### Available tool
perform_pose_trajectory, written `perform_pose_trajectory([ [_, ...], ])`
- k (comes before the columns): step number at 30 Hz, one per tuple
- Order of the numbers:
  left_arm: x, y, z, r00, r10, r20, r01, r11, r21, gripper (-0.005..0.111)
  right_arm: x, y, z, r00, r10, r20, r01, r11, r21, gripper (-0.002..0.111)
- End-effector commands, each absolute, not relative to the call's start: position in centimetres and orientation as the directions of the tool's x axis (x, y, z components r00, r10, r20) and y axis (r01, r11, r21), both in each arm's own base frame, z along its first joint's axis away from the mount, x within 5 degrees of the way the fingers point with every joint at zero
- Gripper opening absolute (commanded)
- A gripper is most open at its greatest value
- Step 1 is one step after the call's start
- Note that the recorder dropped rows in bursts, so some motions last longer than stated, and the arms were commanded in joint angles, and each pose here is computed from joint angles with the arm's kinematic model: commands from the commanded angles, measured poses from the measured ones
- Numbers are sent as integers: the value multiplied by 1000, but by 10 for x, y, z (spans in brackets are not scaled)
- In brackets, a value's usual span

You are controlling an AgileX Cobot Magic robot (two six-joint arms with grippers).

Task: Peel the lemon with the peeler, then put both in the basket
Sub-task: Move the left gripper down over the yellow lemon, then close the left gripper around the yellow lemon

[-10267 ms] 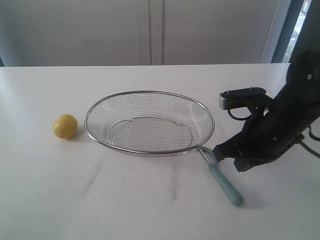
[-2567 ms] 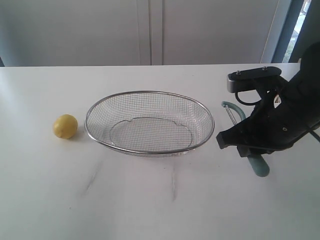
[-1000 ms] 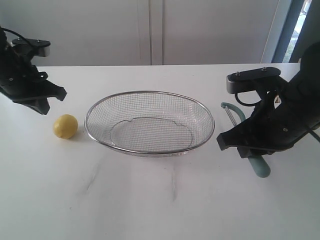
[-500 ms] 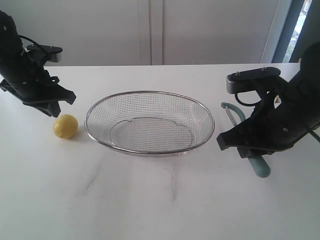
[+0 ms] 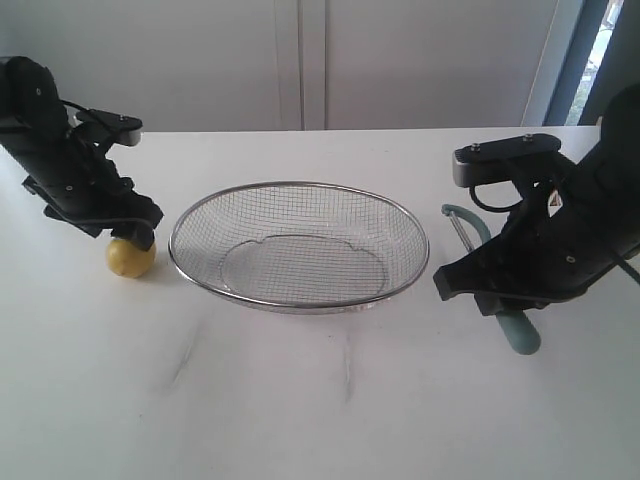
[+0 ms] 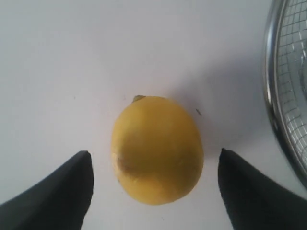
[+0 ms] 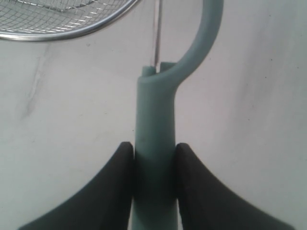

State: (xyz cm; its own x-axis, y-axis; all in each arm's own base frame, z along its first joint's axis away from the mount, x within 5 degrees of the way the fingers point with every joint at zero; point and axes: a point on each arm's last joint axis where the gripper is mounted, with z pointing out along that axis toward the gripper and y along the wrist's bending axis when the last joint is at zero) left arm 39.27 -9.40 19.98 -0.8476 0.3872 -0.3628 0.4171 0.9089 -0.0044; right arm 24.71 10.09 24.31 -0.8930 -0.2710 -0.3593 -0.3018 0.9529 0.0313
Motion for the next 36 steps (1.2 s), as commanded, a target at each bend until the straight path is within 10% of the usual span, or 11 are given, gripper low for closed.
perform_pose_trajectory([
  [1, 395, -97, 191, -854, 388, -348, 419, 908, -16, 76, 246, 101, 245, -880, -292, -374, -324, 946, 24, 0],
  [25, 402, -101, 153, -886, 354, -299, 390, 918, -67, 73, 246, 101, 245, -876, -301, -376, -333, 943, 20, 0],
  [36, 401, -101, 153, -889, 357, -287, 391, 918, -70, 10, 246, 101, 245, -875, -303, -377, -334, 942, 19, 0],
])
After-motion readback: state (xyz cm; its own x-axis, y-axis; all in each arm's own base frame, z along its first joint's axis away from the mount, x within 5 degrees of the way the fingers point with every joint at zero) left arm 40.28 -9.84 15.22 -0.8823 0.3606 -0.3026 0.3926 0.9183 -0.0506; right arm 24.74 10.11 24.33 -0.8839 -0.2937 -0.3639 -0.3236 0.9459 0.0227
